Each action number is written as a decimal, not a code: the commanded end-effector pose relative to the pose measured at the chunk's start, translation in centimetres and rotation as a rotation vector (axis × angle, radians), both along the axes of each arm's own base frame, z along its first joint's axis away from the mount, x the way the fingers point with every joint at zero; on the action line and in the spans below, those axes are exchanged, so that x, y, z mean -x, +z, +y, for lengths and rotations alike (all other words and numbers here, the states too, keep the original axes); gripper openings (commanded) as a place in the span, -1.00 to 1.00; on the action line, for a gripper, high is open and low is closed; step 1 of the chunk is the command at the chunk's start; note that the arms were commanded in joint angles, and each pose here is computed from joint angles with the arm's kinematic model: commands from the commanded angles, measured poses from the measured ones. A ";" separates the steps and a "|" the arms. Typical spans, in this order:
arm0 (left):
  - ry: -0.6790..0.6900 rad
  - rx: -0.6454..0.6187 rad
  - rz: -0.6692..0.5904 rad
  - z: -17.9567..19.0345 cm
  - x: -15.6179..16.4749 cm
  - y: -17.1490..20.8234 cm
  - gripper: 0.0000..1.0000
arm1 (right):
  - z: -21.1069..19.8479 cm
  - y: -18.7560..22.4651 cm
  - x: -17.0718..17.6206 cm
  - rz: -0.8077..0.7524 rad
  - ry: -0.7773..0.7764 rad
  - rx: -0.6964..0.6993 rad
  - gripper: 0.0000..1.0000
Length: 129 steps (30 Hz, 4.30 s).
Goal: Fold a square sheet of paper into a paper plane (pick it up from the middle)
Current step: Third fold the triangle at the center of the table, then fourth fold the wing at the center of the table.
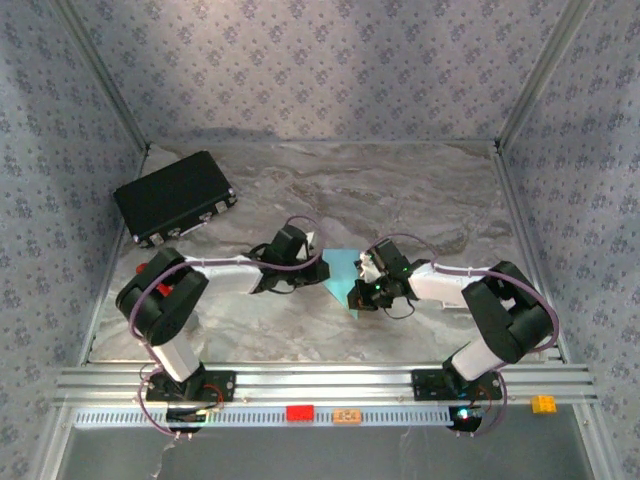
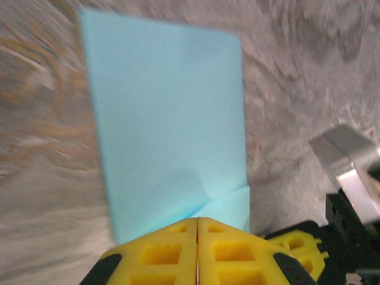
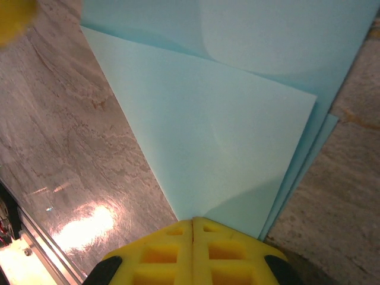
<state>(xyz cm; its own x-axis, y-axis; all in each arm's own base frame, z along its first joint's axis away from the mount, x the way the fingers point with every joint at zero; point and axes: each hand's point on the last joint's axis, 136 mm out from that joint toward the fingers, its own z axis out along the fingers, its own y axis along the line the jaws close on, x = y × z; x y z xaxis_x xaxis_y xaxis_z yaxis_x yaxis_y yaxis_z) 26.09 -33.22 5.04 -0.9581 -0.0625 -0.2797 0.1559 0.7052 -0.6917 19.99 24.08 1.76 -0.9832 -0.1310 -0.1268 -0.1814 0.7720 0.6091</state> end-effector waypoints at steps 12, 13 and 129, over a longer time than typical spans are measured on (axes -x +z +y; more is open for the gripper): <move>-0.029 -0.123 0.117 0.5 1.9 -5.4 -0.94 | 1.6 3.5 -0.9 -0.056 0.045 -0.078 -0.91; -0.029 -0.125 0.121 0.6 2.1 -5.6 -0.93 | 2.2 3.8 -0.9 -0.057 0.059 -0.096 -0.91; 0.081 0.135 0.193 -0.5 -3.3 1.2 0.01 | -2.5 4.6 -6.1 -0.186 -0.141 -0.123 -0.84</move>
<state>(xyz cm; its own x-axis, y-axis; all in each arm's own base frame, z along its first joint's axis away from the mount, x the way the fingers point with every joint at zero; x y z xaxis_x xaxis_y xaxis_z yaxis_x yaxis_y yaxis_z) 28.63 -32.88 5.46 -0.9809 -0.1768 -0.0814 -0.0516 0.6392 -0.7673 26.48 21.74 6.01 -0.9517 0.0436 -0.3039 -0.1763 0.7327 0.6573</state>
